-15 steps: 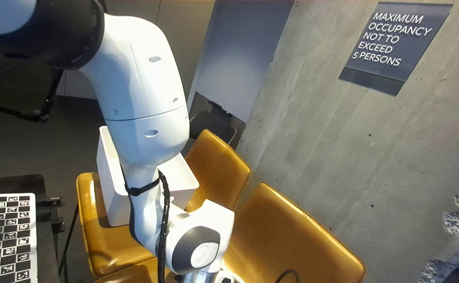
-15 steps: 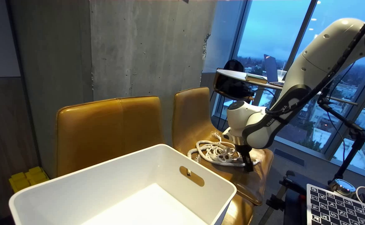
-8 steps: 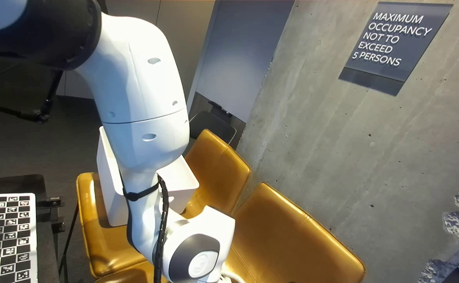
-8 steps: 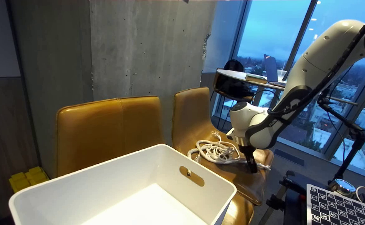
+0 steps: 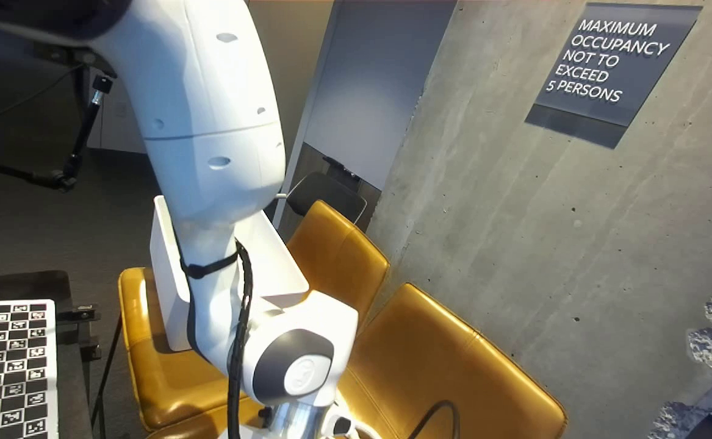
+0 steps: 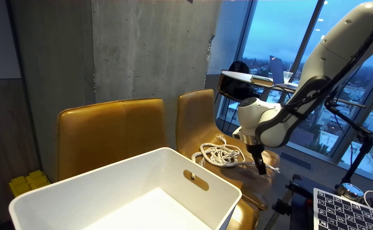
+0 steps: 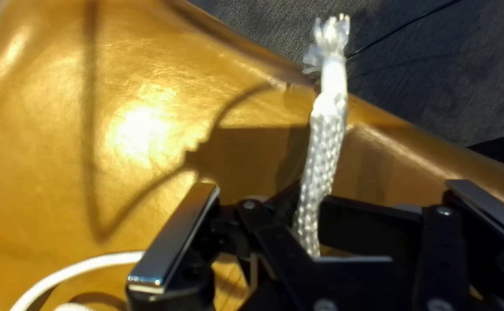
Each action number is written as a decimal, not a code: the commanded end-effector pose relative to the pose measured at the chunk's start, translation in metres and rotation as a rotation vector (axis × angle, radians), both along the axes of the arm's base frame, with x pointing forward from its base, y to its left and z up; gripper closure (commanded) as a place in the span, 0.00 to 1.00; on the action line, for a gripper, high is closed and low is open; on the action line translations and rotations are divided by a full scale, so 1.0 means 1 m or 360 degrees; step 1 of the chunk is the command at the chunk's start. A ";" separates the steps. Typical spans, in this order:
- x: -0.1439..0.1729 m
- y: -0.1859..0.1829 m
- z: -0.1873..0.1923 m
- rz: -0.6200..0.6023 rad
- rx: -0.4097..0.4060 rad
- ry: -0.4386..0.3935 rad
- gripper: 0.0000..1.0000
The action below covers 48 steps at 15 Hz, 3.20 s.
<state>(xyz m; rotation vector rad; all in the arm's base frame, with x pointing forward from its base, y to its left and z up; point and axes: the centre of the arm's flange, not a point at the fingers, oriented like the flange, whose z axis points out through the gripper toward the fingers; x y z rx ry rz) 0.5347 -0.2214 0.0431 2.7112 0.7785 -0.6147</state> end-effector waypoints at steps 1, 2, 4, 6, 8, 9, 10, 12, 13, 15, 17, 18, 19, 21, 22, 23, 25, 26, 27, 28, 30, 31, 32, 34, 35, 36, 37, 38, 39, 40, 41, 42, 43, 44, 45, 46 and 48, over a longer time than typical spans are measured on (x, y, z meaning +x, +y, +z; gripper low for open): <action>-0.008 0.041 0.083 0.0001 0.0011 -0.0103 1.00; -0.005 0.050 0.102 0.0006 0.0012 -0.0140 1.00; 0.002 0.067 0.143 0.0014 0.0000 -0.0223 1.00; 0.008 0.084 0.187 0.0010 -0.0011 -0.0286 1.00; 0.015 0.100 0.234 -0.0014 -0.0017 -0.0344 1.00; 0.017 0.109 0.257 -0.0032 -0.0013 -0.0371 1.00; 0.018 0.119 0.281 -0.0044 -0.0010 -0.0402 1.00; 0.018 0.143 0.327 -0.0056 0.0002 -0.0468 1.00; 0.018 0.156 0.349 -0.0058 0.0009 -0.0501 1.00; 0.018 0.189 0.389 -0.0055 0.0026 -0.0567 1.00; 0.014 0.225 0.420 -0.0033 0.0037 -0.0626 1.00; 0.013 0.241 0.432 -0.0019 0.0042 -0.0652 1.00; 0.011 0.258 0.440 -0.0001 0.0044 -0.0672 1.00; 0.011 0.291 0.458 0.0028 0.0052 -0.0714 1.00; 0.011 0.308 0.468 0.0048 0.0055 -0.0742 1.00; 0.013 0.324 0.478 0.0068 0.0061 -0.0766 1.00; 0.014 0.359 0.506 0.0106 0.0076 -0.0820 1.00; 0.014 0.373 0.518 0.0127 0.0084 -0.0847 1.00; 0.012 0.391 0.534 0.0150 0.0090 -0.0876 1.00; 0.011 0.407 0.547 0.0175 0.0099 -0.0902 1.00; 0.009 0.432 0.570 0.0210 0.0118 -0.0947 1.00; 0.008 0.440 0.578 0.0222 0.0130 -0.0966 1.00; 0.008 0.446 0.586 0.0233 0.0139 -0.0981 1.00; 0.012 0.452 0.597 0.0247 0.0152 -0.1008 1.00; 0.015 0.453 0.602 0.0248 0.0159 -0.1017 1.00; 0.018 0.453 0.605 0.0244 0.0168 -0.1024 1.00; 0.021 0.450 0.604 0.0238 0.0180 -0.1021 1.00; 0.022 0.449 0.601 0.0235 0.0185 -0.1019 1.00; 0.024 0.448 0.592 0.0236 0.0189 -0.1013 1.00; 0.025 0.450 0.586 0.0240 0.0192 -0.1001 1.00; 0.026 0.455 0.579 0.0245 0.0191 -0.0987 1.00; 0.027 0.458 0.573 0.0249 0.0194 -0.0970 1.00; 0.028 0.460 0.565 0.0256 0.0195 -0.0955 1.00; 0.030 0.462 0.556 0.0261 0.0196 -0.0935 1.00; 0.032 0.464 0.547 0.0265 0.0198 -0.0915 1.00; 0.034 0.464 0.536 0.0268 0.0200 -0.0893 1.00; 0.038 0.462 0.515 0.0267 0.0203 -0.0846 1.00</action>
